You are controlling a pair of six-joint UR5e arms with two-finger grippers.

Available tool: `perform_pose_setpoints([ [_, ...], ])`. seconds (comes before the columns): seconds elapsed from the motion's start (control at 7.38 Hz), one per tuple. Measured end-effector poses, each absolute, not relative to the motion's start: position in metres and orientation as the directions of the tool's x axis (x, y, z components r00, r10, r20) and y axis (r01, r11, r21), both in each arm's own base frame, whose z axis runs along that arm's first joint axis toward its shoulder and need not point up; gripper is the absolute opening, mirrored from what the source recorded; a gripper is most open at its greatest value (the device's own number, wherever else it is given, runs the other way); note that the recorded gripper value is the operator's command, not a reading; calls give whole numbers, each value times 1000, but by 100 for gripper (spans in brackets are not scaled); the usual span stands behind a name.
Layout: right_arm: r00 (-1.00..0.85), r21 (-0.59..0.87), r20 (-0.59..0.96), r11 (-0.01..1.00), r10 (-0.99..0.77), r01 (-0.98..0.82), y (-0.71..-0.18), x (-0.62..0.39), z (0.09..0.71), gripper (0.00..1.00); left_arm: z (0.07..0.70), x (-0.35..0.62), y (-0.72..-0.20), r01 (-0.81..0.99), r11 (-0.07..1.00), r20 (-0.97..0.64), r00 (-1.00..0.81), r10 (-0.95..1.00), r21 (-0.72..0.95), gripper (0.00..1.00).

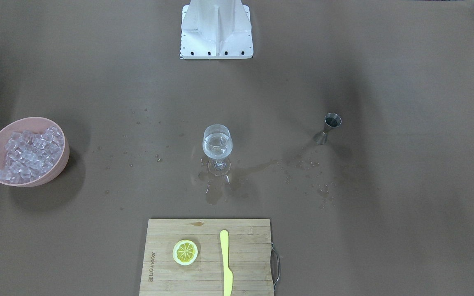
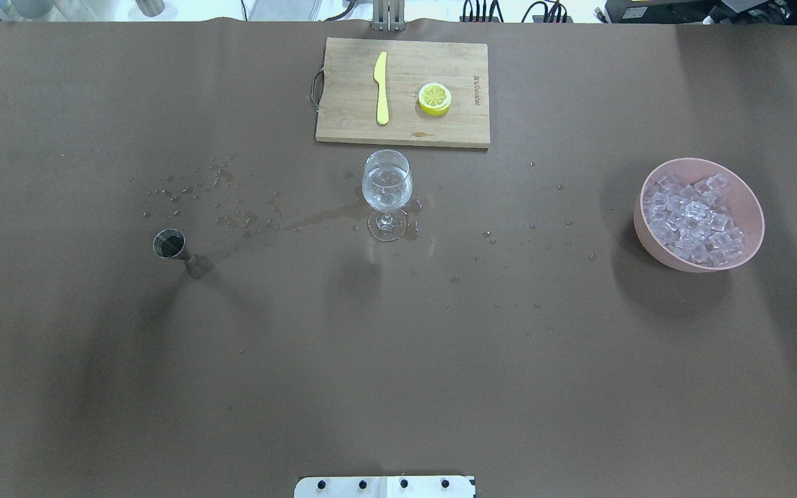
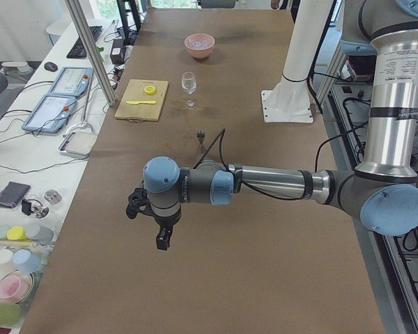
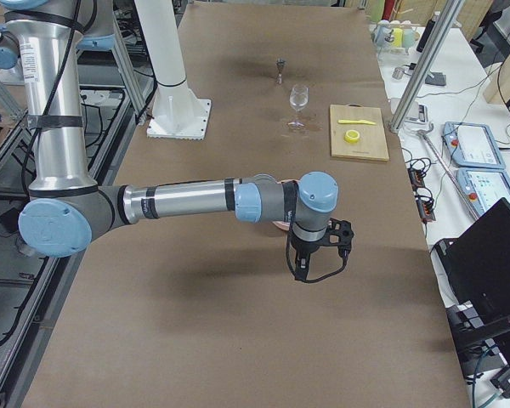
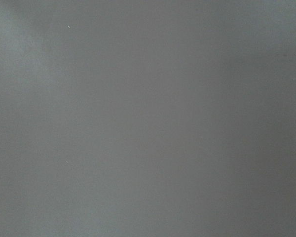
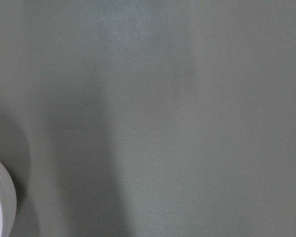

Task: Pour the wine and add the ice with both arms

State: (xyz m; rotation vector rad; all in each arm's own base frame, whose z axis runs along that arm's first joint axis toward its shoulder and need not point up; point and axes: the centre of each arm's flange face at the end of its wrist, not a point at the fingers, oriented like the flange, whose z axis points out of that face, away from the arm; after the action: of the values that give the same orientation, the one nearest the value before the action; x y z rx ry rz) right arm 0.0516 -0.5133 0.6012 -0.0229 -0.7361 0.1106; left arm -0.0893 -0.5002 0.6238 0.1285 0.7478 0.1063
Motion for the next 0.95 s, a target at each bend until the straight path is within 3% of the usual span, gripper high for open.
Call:
perform_pose_setpoints([
  [0.95,740,-33,671,999,52,-41,-507,52,611,100,623,-90,-502,-51,986,-669,728,147,162,98],
])
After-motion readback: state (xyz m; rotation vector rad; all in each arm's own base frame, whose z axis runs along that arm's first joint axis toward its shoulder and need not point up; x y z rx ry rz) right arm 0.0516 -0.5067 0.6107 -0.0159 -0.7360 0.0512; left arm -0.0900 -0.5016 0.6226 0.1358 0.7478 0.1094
